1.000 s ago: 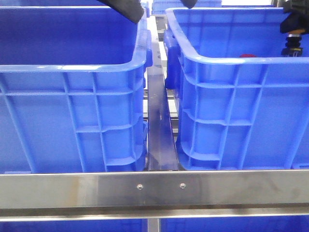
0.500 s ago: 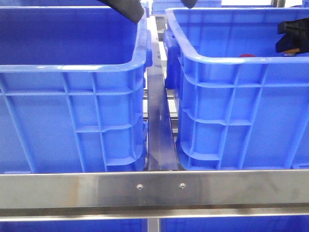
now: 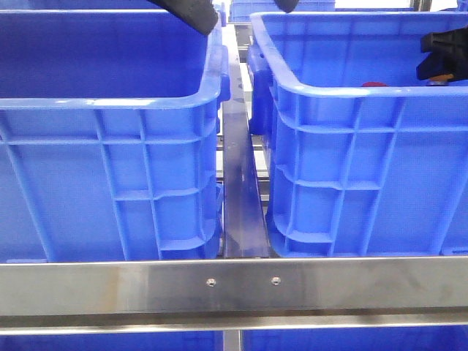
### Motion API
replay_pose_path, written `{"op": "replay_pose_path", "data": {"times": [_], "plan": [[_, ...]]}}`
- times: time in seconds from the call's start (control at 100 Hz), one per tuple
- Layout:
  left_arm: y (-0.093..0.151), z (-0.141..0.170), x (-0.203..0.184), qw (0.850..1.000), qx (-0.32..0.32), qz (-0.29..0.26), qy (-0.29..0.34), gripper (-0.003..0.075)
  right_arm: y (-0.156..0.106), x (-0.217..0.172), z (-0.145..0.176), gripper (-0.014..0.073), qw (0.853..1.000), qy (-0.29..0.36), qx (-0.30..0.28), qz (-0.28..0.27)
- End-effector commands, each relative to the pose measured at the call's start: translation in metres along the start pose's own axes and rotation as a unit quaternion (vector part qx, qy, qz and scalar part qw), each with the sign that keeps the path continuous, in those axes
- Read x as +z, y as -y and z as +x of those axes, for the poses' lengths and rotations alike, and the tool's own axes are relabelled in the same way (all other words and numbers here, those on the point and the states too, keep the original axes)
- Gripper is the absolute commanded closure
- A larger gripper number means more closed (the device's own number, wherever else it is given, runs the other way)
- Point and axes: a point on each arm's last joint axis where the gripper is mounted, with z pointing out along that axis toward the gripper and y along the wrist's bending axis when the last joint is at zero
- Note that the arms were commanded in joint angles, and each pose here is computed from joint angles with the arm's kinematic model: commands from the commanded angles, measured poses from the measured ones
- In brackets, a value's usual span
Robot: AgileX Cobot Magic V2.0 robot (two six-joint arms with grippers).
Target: Pick red and yellow buttons and place in box
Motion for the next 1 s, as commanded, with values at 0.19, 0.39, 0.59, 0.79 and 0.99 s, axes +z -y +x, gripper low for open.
{"op": "replay_pose_path", "data": {"times": [0.19, 0.39, 0.59, 0.79, 0.99], "plan": [[0.009, -0.015, -0.024, 0.998, 0.002, 0.005, 0.062, 0.0082, -0.007, -0.019, -0.029, 0.0234, 0.999, 0.044, -0.015, -0.014], [0.009, -0.015, -0.024, 0.998, 0.002, 0.005, 0.062, 0.0082, -0.012, -0.029, -0.035, 0.0234, 0.998, 0.050, -0.030, -0.018], [0.009, -0.015, -0.024, 0.998, 0.002, 0.005, 0.062, 0.0082, -0.012, -0.034, -0.036, 0.0196, 0.998, 0.048, -0.041, -0.014], [0.009, -0.015, -0.024, 0.998, 0.002, 0.005, 0.062, 0.0082, -0.012, -0.034, -0.036, 0.0140, 0.998, 0.048, -0.041, -0.014], [0.009, -0.015, -0.024, 0.998, 0.002, 0.005, 0.062, 0.0082, -0.014, -0.037, -0.038, 0.0140, 0.998, 0.052, -0.042, -0.019]]}}
